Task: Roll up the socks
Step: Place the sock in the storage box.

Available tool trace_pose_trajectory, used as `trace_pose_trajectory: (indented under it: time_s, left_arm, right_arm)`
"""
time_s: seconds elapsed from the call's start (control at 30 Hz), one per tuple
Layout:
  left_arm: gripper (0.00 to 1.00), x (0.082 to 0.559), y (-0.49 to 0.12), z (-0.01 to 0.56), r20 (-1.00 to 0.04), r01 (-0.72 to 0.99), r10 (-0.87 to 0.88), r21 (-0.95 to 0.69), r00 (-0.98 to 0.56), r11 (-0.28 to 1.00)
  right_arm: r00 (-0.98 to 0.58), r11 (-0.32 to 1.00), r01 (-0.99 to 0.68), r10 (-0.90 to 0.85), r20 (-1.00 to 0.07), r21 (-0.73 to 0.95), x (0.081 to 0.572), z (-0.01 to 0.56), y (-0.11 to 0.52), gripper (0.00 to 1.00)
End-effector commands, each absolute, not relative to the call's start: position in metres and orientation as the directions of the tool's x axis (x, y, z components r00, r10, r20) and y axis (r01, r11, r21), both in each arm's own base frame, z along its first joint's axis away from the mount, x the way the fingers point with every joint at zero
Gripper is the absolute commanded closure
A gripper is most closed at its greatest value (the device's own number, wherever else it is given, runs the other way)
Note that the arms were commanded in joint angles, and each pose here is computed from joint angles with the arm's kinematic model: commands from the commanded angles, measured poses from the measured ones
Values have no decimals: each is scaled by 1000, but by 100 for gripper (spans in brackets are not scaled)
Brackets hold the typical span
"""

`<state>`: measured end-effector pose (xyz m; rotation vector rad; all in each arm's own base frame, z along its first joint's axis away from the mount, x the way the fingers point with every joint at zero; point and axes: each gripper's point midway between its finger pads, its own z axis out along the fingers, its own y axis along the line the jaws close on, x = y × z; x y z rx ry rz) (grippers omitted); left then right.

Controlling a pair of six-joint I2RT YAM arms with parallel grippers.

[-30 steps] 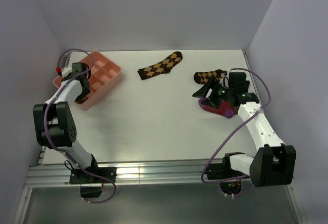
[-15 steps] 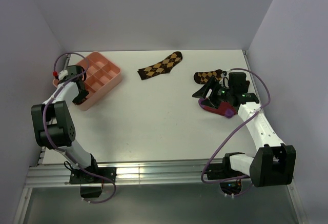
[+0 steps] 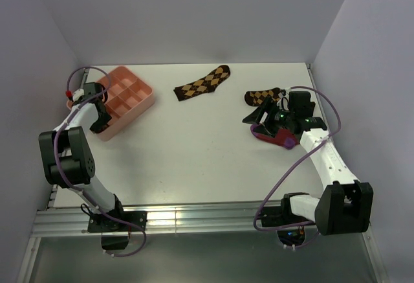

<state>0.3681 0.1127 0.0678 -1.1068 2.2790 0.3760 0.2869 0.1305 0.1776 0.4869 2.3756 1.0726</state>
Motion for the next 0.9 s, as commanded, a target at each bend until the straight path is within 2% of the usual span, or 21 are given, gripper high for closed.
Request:
trace_pose_trajectory:
  time_s: [0.0,0.27,0.87]
  left_arm:
    - [49,366,115,91,-621,-788,-623,-14,-476,615]
    - [42,368,116,101,-631,-795,-629,-30,-455,605]
    - [41,362,110,81,-605,-785,-637,-33,-477,619]
  right_arm:
    - [-815,620,82,493,-305,780,291,182,131,25]
    - [-815,616,82,494,-303,783,291,183,131,25]
    - [-819,610,80,491,-297,788,289,182,133,26]
